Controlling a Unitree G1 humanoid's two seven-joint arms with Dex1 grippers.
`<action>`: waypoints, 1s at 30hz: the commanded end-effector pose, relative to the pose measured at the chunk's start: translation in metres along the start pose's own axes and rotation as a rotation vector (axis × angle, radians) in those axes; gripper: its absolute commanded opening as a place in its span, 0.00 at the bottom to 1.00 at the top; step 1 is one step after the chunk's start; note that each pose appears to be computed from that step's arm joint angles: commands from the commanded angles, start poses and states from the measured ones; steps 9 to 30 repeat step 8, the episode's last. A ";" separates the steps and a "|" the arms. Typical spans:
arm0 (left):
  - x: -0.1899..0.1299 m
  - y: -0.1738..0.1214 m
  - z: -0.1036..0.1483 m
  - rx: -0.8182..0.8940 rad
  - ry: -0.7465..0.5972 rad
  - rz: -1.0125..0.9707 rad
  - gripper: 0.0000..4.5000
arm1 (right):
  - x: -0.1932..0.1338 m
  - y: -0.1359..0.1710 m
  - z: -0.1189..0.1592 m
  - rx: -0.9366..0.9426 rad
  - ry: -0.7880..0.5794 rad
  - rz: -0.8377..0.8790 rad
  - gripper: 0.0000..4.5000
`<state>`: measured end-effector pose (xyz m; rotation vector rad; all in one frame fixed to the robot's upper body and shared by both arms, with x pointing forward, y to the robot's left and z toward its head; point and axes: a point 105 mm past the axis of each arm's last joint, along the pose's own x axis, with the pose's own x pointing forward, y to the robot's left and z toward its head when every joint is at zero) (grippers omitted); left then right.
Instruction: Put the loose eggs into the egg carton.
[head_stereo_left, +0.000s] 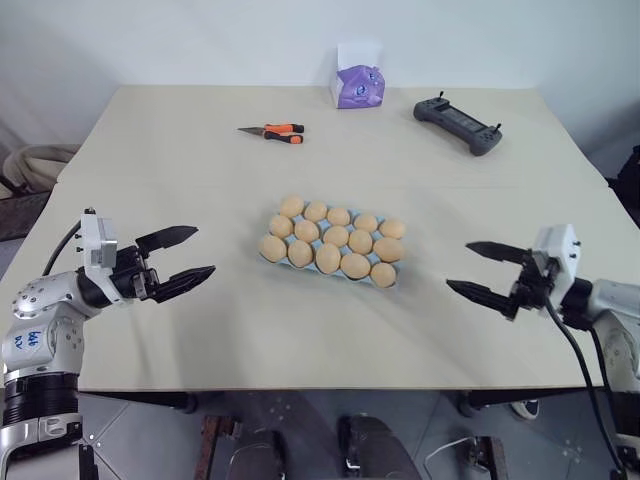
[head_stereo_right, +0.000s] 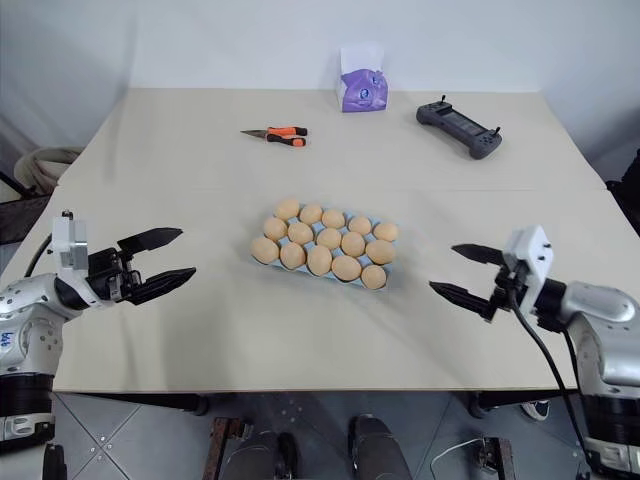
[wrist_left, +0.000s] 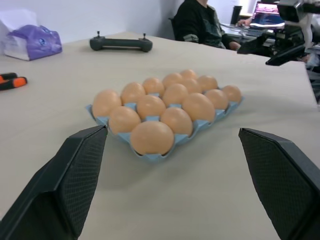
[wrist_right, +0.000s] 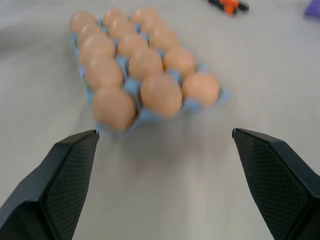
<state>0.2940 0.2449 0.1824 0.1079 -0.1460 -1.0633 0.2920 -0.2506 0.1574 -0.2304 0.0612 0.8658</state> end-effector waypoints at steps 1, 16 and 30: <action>-0.016 0.001 0.011 0.047 -0.007 -0.004 1.00 | -0.016 -0.008 0.008 -0.065 -0.014 -0.036 0.99; -0.025 0.002 0.014 -0.005 -0.013 -0.033 1.00 | -0.011 -0.012 0.003 -0.077 -0.004 -0.052 0.99; -0.025 0.002 0.014 -0.005 -0.013 -0.033 1.00 | -0.011 -0.012 0.003 -0.077 -0.004 -0.052 0.99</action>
